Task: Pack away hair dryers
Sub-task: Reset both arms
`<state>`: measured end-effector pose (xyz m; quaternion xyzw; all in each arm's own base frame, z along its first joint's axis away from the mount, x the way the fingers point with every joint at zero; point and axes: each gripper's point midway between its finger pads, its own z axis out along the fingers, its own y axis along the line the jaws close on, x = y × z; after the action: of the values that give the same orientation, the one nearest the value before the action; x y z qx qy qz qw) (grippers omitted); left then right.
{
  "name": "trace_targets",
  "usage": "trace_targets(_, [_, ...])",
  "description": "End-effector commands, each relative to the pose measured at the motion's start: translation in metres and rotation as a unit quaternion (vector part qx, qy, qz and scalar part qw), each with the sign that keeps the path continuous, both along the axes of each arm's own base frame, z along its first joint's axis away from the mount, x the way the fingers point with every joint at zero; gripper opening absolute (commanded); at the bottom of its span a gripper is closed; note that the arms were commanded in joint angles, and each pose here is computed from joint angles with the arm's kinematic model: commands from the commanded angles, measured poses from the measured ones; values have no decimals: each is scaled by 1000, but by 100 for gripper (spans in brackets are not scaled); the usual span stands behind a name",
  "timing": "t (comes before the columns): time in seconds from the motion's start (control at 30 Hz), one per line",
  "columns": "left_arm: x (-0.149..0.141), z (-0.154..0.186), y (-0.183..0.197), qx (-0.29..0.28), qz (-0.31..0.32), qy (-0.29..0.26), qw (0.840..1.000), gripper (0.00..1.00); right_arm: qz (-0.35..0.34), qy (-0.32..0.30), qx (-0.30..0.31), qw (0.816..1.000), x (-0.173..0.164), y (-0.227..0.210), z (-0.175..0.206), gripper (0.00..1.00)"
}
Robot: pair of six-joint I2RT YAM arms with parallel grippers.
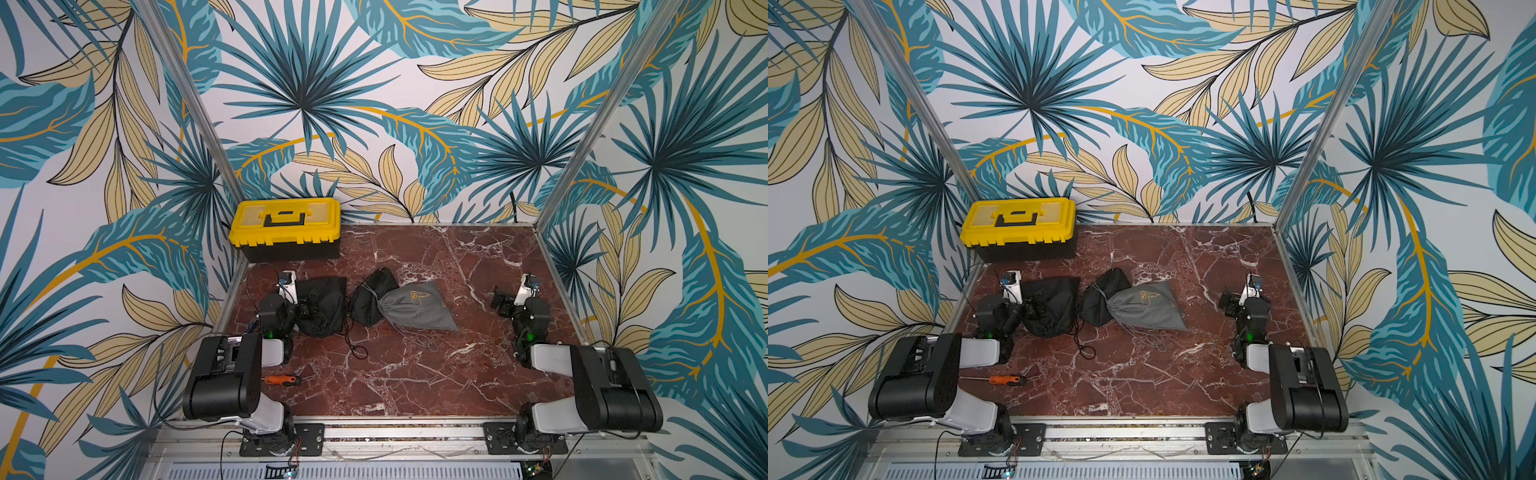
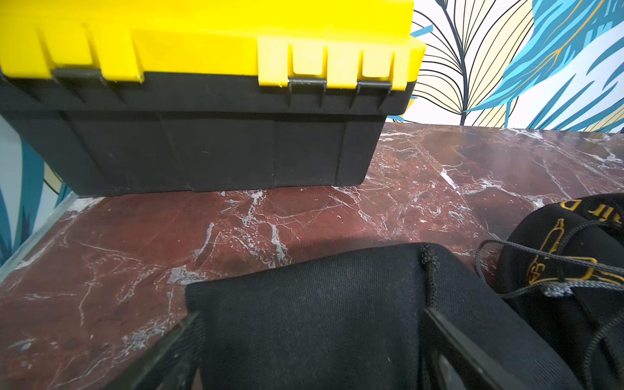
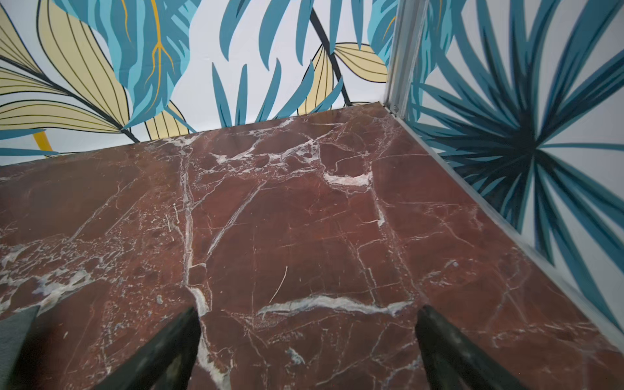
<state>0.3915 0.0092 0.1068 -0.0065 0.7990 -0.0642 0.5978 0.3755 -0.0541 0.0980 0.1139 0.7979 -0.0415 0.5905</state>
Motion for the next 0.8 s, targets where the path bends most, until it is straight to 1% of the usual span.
trace_targets(0.0, [8, 10, 2, 5, -2, -11, 1000, 99, 10, -41, 9, 999, 2, 4, 17, 100])
trace_targets(0.13, [8, 11, 2, 6, -1, -13, 1000, 99, 57, -22, 3, 998, 14, 18, 15, 99])
trace_targets(0.77, [10, 10, 0, 11, -3, -8, 1000, 100, 59, -23, 2, 998, 16, 18, 16, 100])
